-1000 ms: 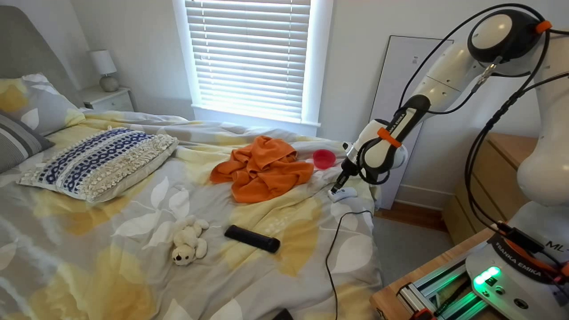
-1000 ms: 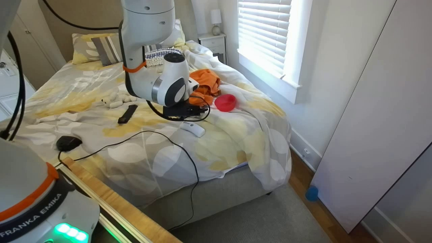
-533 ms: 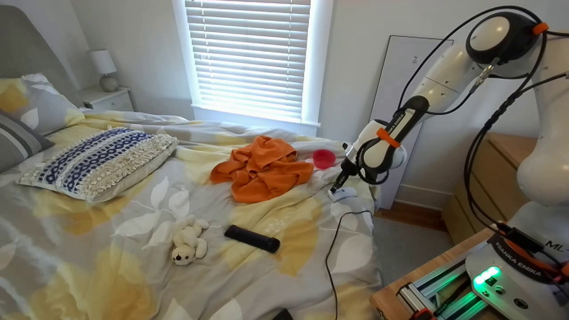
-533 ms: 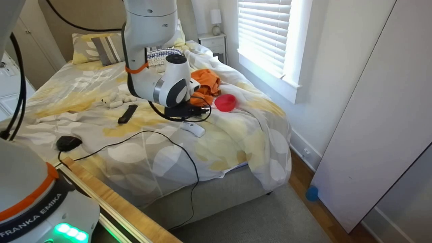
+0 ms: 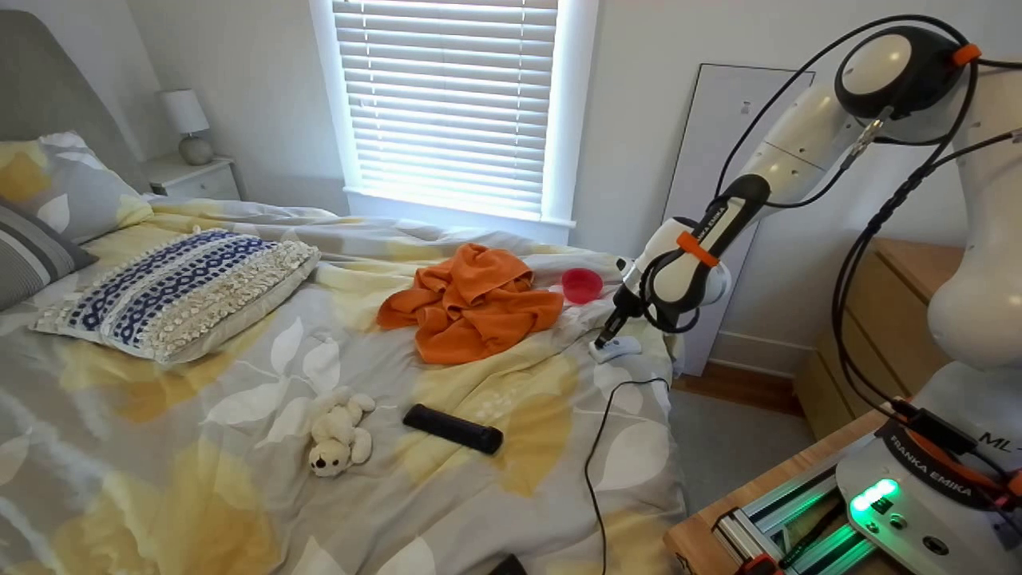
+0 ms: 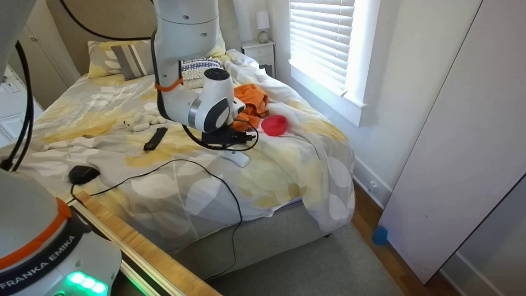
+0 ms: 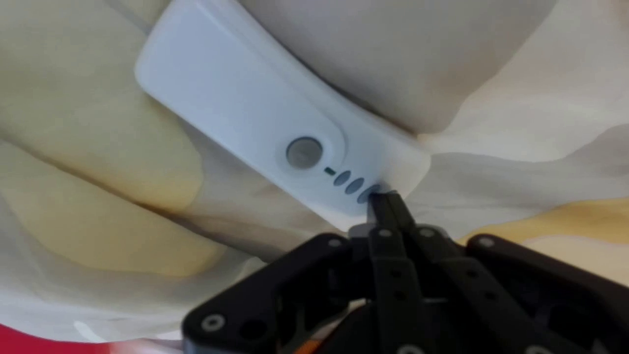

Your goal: Press the top button on the white remote

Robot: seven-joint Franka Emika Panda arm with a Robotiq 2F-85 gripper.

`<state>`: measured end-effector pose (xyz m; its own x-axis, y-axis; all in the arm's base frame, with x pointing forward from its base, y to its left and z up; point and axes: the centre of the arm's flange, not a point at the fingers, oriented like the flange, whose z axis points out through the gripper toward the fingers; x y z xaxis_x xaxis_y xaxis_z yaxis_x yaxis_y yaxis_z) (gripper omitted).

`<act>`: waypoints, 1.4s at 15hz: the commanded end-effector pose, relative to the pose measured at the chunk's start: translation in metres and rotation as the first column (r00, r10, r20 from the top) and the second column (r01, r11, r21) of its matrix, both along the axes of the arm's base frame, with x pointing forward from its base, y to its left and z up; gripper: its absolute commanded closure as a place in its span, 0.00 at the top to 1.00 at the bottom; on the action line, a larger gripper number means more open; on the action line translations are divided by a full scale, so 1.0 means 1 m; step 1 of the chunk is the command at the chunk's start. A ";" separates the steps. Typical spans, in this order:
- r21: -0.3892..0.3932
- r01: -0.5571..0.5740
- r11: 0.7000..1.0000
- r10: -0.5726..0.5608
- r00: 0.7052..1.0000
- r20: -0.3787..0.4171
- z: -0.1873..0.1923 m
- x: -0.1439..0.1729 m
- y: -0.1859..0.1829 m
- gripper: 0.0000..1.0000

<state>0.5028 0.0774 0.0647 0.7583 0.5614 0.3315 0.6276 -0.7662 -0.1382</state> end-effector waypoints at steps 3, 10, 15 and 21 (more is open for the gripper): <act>0.014 -0.017 1.000 0.017 1.000 -0.008 -0.009 0.004 -0.005 0.00; 0.039 -0.021 0.999 0.022 0.999 -0.026 -0.020 0.008 -0.001 0.00; 0.027 -0.029 0.999 0.032 0.996 -0.082 -0.040 0.011 0.002 0.00; 0.019 -0.034 0.999 0.036 0.993 -0.111 -0.048 0.016 0.000 0.00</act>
